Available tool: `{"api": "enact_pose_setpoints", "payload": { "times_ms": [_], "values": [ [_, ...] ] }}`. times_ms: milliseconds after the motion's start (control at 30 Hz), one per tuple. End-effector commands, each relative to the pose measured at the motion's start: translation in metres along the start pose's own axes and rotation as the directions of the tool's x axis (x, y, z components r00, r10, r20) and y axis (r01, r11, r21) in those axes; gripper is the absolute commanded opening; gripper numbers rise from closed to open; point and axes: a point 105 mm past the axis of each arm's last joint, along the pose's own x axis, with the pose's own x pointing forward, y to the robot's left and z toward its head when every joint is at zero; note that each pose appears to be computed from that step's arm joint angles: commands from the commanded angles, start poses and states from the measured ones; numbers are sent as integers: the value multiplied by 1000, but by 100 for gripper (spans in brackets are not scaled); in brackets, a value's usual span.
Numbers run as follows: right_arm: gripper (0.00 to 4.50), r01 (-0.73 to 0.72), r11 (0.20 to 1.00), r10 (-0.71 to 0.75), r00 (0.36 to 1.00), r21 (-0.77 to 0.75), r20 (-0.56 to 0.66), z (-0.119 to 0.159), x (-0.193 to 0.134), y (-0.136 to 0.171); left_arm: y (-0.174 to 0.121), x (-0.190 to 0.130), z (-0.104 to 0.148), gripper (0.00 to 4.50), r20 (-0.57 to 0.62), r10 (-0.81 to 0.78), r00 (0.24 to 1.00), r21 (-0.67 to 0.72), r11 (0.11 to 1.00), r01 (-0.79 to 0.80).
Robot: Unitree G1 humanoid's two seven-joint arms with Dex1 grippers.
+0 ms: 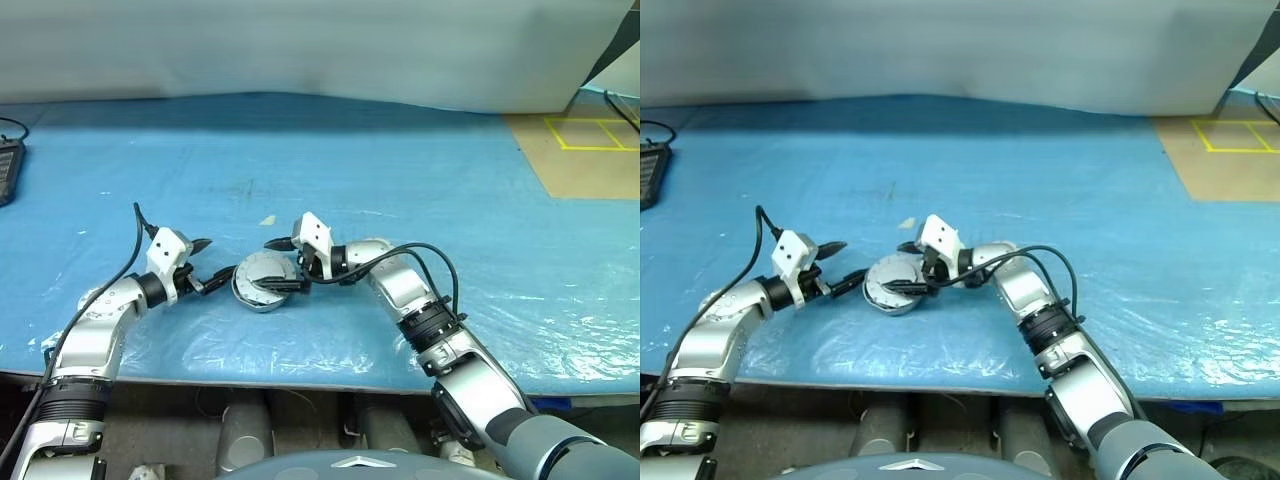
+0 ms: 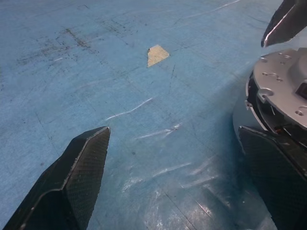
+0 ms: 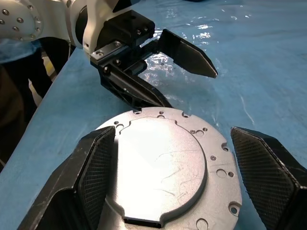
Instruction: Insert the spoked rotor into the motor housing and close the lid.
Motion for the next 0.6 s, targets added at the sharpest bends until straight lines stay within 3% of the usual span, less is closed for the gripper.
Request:
{"api": "enact_pose_setpoints", "payload": {
  "times_ms": [33,233,500,600],
  "values": [
    [398,-11,999,12,1000,-46,4,0,3,5,-2,-3,10,450,25,-1,1000,25,1000,0],
    [398,-50,998,52,998,-46,47,7,2,13,-4,-4,9,450,21,4,1000,19,1000,-4],
    [398,-37,998,37,999,-46,1,-6,5,13,-6,-5,9,450,15,6,1000,16,1000,-7],
    [342,-23,999,22,1000,-48,-19,-11,6,10,-4,-7,9,450,13,13,1000,17,1000,-13]
  ]
}}
